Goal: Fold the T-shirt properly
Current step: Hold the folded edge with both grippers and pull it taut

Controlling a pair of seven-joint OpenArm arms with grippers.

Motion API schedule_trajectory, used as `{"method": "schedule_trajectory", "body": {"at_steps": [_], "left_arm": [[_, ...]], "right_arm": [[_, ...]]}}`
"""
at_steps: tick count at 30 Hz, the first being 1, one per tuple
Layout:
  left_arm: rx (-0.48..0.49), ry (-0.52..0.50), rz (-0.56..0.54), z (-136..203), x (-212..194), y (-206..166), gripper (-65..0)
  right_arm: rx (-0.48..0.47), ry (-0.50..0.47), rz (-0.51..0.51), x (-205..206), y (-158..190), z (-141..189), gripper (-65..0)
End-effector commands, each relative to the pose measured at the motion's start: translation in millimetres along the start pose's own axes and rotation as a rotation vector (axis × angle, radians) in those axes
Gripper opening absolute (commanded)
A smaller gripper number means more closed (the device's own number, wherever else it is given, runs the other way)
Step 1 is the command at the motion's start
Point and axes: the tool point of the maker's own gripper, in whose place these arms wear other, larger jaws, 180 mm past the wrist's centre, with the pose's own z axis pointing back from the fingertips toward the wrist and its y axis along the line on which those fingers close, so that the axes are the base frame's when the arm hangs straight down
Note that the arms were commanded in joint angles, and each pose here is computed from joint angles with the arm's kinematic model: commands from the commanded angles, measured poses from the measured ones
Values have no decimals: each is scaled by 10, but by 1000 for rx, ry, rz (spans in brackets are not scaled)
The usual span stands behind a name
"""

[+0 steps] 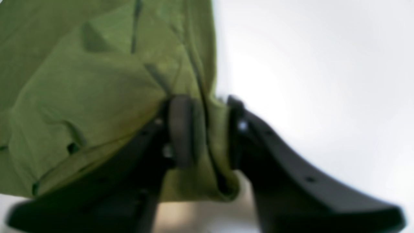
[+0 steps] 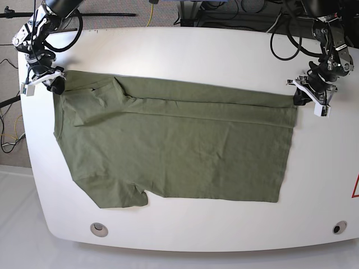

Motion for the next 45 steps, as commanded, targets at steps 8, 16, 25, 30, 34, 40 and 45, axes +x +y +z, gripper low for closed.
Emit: {"method": "schedule_trajectory", "body": {"at_steps": [8,16,25,30,34,40,45], "left_arm": [[17,-36,-14,61,102,57,-540],[4,-28,-17,51,17,21,-474],[3,3,9,36,-94,37,-529],[4,67,10,46,-239,34,-650],[3,105,-6,102,-342,-3,-650],[1,126,-40,210,-413,-71,-650],[-7,129,-29,185,-411,-75,-612]], "right_arm": [[-13,22,23,13,-26,6,-631],[-6,10,13,39,-13,-2,-632],[-6,15,18,23,-8,-2,-649],[-6,16,22,30,-6,1,-650],[-9,18,22,22,-16,13,-650],[-15,18,27,9,-29,49,-650],[-17,29,25,-23,-33,37,-647]]}}
